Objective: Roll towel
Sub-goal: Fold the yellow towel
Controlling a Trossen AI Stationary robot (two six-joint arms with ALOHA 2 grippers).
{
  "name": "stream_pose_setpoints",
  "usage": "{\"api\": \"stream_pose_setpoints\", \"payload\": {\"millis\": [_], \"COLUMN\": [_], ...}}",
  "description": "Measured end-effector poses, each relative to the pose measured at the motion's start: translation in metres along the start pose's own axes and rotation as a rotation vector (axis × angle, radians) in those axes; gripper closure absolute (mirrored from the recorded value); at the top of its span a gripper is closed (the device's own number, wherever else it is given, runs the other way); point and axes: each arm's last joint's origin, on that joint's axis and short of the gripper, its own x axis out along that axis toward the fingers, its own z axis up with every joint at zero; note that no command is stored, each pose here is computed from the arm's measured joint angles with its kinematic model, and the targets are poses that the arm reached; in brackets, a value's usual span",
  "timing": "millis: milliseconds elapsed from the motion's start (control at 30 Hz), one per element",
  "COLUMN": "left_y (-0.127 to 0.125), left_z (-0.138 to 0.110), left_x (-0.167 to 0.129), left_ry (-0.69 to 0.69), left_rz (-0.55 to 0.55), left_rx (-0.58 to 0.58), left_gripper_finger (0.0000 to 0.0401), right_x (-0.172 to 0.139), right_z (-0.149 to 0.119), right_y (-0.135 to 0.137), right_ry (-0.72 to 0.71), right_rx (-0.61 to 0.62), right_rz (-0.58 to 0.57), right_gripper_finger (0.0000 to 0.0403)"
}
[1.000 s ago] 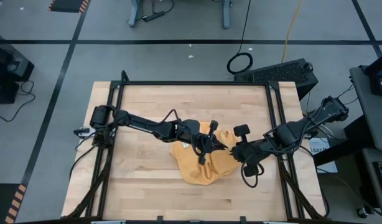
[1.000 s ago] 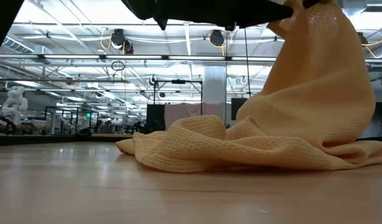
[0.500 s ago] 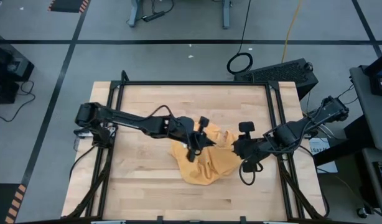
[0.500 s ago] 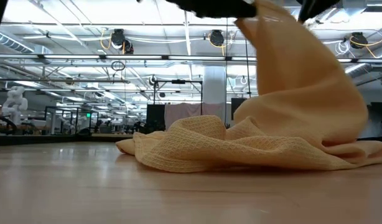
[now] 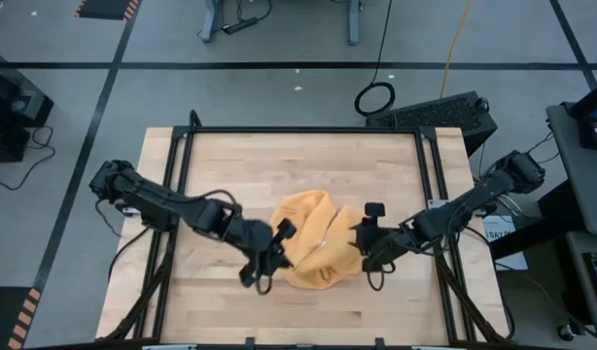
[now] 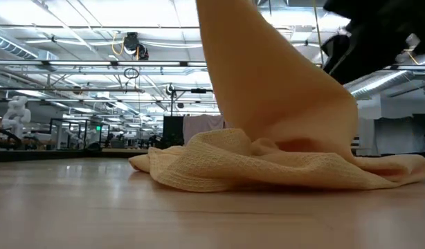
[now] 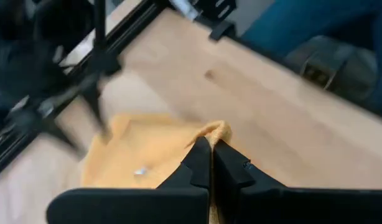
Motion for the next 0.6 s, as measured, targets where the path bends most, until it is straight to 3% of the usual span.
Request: {"api": "stream_pose_setpoints", "payload": {"millis": [233,433,600], "left_y": [-0.028,-0.042,-0.045], "left_z": [0.013,0.013,0.011], "left_x": [0.001,0.005,0.007], "left_ry": [0.017,0.076,0.097], "left_rz": [0.026,0.123,0.16], "left_rx": [-0.135,-0.136,-0.134], "left_gripper_finger": [0.0401,0.0401,0.0401], "right_x": [0.021,0.043,0.059], "right_z": [-0.011,-0.006,-0.015], "right_y": [-0.031,-0.068,-0.081], "right_ry": [0.063,0.117,0.133], "right_rx": [-0.082,0.084,0.124], "right_rz": [-0.18,0.052,0.118], "right_gripper_finger": [0.0242,0.024,0.0232]}}
